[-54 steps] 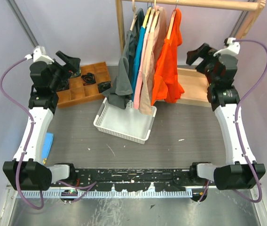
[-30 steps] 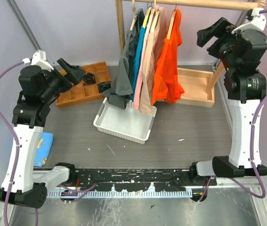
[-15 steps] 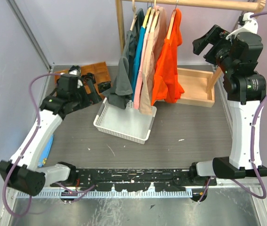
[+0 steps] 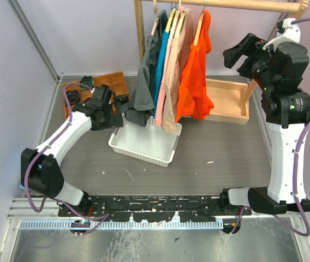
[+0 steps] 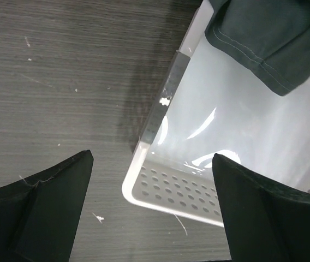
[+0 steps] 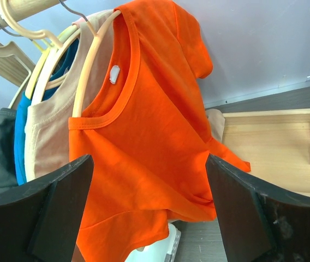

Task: Remove the t-shirt from the hanger
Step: Pick up the hanger from the clothesline.

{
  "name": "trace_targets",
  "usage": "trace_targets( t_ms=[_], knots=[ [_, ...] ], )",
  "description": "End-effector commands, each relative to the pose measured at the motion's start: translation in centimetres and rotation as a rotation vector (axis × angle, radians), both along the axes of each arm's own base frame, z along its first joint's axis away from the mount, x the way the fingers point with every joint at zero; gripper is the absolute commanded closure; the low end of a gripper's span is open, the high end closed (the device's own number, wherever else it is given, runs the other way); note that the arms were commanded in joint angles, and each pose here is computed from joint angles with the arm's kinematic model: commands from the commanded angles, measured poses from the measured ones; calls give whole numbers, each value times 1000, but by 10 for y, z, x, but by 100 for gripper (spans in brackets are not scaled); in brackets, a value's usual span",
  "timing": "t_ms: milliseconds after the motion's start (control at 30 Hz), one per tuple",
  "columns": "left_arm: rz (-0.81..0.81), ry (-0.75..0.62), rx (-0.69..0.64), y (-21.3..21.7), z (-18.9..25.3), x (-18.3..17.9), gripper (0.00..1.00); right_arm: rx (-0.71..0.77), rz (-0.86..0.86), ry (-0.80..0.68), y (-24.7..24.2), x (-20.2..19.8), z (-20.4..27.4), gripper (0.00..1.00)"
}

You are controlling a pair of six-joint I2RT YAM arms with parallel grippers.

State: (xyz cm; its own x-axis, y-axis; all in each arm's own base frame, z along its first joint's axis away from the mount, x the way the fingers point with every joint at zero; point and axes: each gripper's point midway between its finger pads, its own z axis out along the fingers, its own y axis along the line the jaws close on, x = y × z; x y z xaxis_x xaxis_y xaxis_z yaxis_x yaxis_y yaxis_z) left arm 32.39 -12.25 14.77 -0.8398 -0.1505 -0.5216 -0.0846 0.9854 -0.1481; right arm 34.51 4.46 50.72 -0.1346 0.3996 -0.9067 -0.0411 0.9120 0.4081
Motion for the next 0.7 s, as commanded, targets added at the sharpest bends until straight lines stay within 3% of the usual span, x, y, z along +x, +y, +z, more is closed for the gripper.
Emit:
trace_targets(
  t_ms=[0, 200, 400, 667],
  knots=[
    [-45, -18, 4, -9, -11, 21, 1, -22, 21, -78, 2, -17, 20, 10],
    [-68, -33, -3, -16, -24, 33, 9, -25, 38, -78, 4, -19, 20, 10],
    [-103, -17, -11, -21, -41, 35, 24, -35, 44, -75, 5, -21, 17, 10],
    [-137, -20, 16, -22, -57, 44, 34, -40, 45, -78, 5, -22, 18, 10]
  ],
)
